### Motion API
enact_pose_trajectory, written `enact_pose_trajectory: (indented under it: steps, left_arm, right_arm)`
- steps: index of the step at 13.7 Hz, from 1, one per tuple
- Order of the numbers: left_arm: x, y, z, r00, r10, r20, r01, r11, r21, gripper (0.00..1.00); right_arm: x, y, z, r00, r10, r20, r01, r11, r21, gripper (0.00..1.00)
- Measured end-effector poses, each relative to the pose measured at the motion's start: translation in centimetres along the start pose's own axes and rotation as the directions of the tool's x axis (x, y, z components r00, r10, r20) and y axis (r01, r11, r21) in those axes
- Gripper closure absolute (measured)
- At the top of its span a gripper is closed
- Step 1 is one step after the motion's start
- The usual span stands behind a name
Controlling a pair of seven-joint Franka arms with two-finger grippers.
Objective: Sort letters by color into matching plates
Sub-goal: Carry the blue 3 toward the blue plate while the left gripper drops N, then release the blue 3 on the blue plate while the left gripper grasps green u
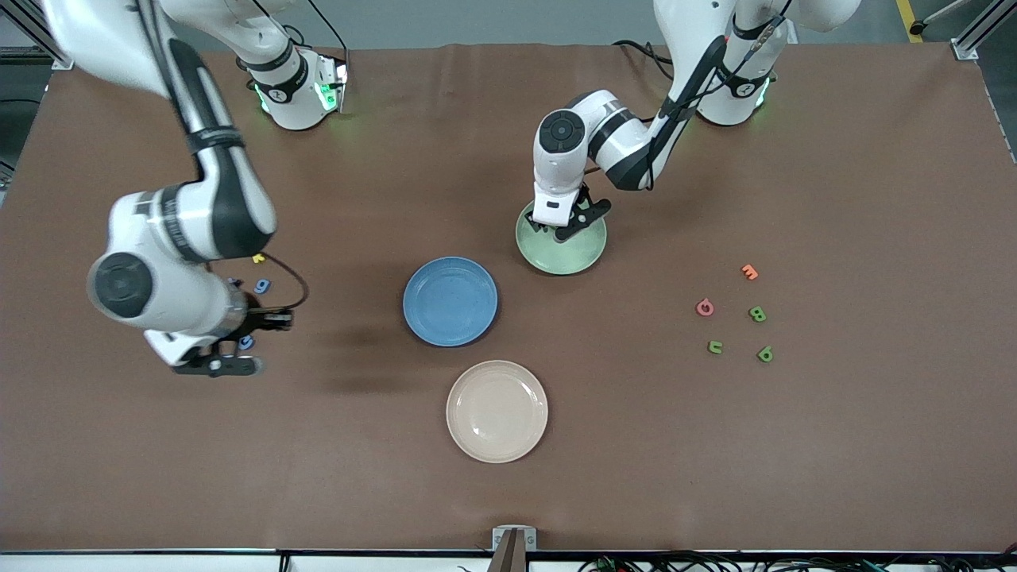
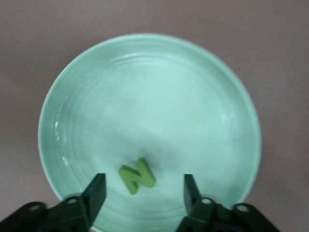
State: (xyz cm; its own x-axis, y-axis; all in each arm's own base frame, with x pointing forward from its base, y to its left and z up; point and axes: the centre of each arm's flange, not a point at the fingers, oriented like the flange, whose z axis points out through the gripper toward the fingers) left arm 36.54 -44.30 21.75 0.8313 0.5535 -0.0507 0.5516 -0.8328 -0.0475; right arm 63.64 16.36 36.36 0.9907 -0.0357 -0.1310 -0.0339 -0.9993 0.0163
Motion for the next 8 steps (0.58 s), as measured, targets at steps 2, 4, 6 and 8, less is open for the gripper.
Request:
enact_pose_trajectory:
  steps: [2,4,6,8]
  left_arm:
    - [2.4,1.2,-1.8,0.999,-0.037,-0.009,0.037,0.999,-0.032,0.02]
    - [7.3,1.9,-4.2,0.998,-0.065,-0.015,0.065,0.997,-0.053,0.00]
    - [14.8,1.1,-6.7,0.995,-0.098,-0.023,0.096,0.992,-0.083,0.00]
    - [21.5,-0.8,-8.2,0.985,-0.168,-0.032,0.163,0.980,-0.111,0.00]
  right_arm:
    - [-1.8,-5.7,-0.1,1.000,0.012,0.000,-0.012,1.000,0.013,0.67]
    - [-3.4,-9.7,-0.3,1.000,0.001,0.004,-0.001,0.999,0.039,0.67]
    - [-4.4,-12.4,0.0,1.000,-0.023,-0.001,0.023,0.998,0.056,0.67]
    - [-4.6,-14.4,1.7,0.999,-0.044,-0.010,0.045,0.997,0.057,0.67]
